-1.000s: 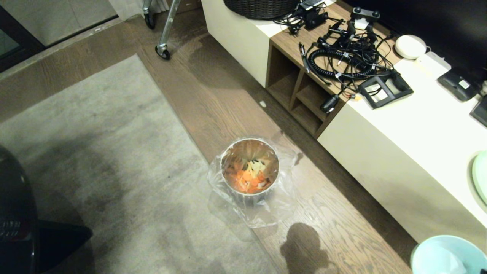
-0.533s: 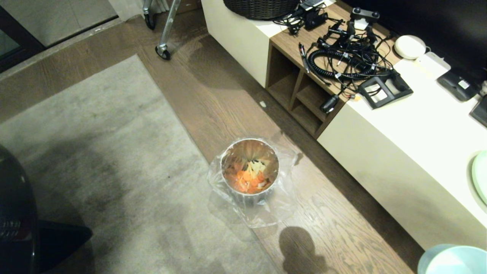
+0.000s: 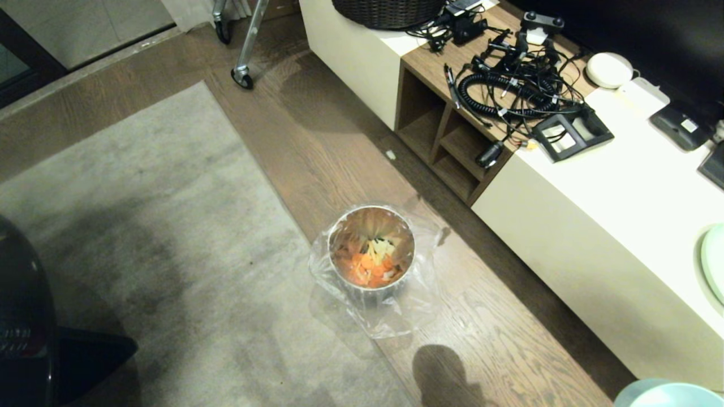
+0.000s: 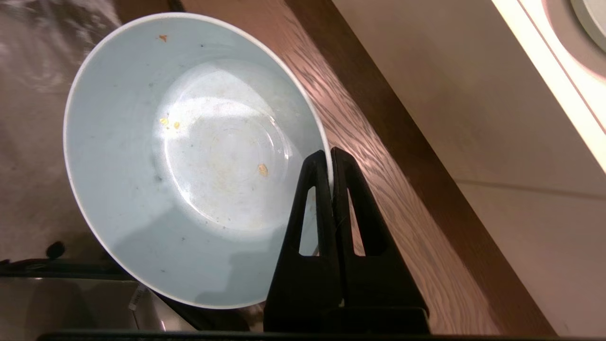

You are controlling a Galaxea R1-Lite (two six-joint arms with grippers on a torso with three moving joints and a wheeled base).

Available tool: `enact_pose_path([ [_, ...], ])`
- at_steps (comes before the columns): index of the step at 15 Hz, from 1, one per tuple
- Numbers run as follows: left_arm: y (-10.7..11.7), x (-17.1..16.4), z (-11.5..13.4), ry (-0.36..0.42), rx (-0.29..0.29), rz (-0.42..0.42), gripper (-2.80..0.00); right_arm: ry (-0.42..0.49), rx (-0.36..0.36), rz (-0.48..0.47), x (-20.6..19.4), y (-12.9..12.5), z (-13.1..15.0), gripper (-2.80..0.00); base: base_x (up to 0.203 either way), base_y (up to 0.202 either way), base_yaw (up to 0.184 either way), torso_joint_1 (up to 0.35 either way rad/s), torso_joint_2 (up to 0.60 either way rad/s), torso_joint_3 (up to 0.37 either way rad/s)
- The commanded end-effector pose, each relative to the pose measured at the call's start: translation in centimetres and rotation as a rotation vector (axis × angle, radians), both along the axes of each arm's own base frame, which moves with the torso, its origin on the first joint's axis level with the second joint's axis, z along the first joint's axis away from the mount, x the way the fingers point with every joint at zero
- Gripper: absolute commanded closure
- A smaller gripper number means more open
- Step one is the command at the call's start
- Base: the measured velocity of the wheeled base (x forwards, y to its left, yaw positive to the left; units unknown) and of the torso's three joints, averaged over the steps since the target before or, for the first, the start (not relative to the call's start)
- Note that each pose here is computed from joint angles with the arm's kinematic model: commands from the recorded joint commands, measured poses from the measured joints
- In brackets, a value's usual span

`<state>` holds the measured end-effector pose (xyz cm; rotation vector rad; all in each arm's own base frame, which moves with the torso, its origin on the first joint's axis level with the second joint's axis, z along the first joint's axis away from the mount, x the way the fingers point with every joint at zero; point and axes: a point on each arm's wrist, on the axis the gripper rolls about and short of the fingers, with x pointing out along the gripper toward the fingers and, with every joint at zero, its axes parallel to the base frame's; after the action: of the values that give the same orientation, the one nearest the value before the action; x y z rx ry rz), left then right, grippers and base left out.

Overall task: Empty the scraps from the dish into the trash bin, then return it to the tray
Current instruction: Put the bowl back to the table

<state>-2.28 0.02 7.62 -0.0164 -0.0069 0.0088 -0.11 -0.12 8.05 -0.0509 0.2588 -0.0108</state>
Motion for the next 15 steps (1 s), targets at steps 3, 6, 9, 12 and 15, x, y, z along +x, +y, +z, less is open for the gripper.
enact_pose_path([
  [3,0.0,0.0,0.0,-0.001,0.0,0.0,0.0,-0.174,0.01,-0.023,-1.5,0.1,-0.3,0.0,0.0,0.0,0.0,0.0,0.0,0.0],
  [6,0.0,0.0,0.0,-0.001,0.0,0.0,0.0,-0.26,-0.001,-0.012,-2.2,0.1,-0.5,0.0,0.0,0.0,0.0,0.0,0.0,0.0],
  [9,0.0,0.0,0.0,-0.001,0.0,0.0,0.0,-0.261,0.057,-0.024,-2.2,0.1,-0.4,0.0,0.0,0.0,0.0,0.0,0.0,0.0],
  [12,0.0,0.0,0.0,-0.001,0.0,0.0,0.0,-0.262,0.068,-0.027,-2.2,0.1,-0.4,0.0,0.0,0.0,0.0,0.0,0.0,0.0],
  [15,0.0,0.0,0.0,-0.001,0.0,0.0,0.0,-0.262,0.068,-0.027,-2.2,0.1,-0.4,0.0,0.0,0.0,0.0,0.0,0.0,0.0],
])
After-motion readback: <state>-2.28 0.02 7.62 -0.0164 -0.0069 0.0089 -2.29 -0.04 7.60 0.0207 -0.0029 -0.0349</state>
